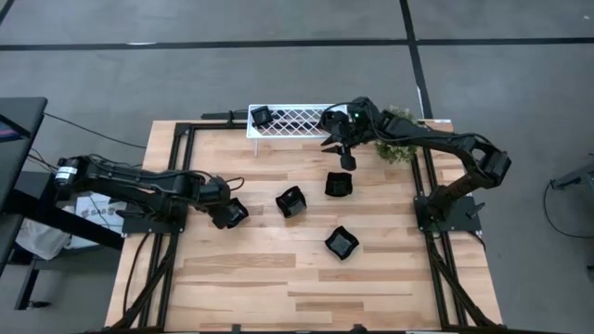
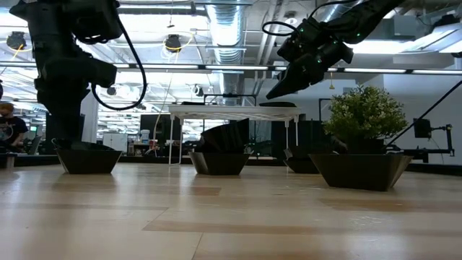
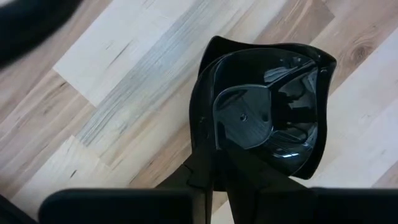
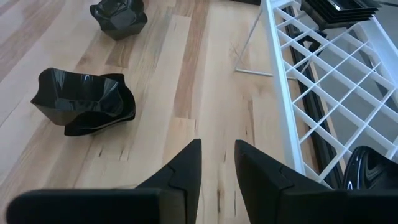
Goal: Pick & Place Mini shaped plates
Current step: Stack the black leaf shaped plate on top of the black leaf shaped plate on the shelf
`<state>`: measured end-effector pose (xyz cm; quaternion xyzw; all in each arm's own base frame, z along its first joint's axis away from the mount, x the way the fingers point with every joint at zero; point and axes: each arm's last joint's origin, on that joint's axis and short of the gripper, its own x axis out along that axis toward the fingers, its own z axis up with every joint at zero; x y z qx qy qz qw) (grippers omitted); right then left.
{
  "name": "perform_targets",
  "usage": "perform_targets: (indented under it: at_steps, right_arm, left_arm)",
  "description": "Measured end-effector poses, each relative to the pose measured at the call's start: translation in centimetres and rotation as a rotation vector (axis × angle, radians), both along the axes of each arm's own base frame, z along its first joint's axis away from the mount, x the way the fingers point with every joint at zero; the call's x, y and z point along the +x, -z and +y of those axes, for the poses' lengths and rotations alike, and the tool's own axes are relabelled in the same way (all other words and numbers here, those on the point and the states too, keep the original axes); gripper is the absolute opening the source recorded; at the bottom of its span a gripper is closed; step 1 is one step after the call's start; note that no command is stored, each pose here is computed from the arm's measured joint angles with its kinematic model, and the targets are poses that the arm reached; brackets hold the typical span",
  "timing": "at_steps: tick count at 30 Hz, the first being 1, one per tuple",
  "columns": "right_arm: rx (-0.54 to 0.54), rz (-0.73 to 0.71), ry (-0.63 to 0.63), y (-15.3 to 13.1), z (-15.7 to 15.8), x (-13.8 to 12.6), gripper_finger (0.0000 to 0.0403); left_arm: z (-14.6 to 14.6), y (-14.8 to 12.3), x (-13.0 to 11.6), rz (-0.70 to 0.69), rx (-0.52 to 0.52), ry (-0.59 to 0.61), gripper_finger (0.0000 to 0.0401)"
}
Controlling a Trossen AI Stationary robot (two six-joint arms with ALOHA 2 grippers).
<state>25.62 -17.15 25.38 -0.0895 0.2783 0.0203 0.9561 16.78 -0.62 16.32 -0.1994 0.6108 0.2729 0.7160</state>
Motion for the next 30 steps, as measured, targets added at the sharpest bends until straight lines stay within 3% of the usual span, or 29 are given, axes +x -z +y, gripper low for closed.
perform_targets:
  at_steps: [6, 19, 24, 30]
  right_arm:
    - [0.001, 0.0, 0.0, 0.0, 0.0, 0.0, 0.0091]
    - [0.0, -0.001, -0.001, -0.01, 0.02, 0.02, 0.0091]
    - [0.008, -0.003, -0.003, -0.01, 0.05, 0.03, 0.0091]
    - [0.012, -0.002, -0.002, 0.0, 0.06, 0.03, 0.0091]
  left_arm:
    - [-0.07, 0.0, 0.0, 0.001, -0.025, 0.004, 0.0007]
    - [0.03, -0.02, 0.1, -0.01, 0.012, 0.003, 0.001]
    - [0.15, -0.05, 0.16, -0.018, 0.049, -0.004, 0.0033]
    - [0.09, 0.01, 0.14, -0.018, 0.027, -0.005, 0.0095]
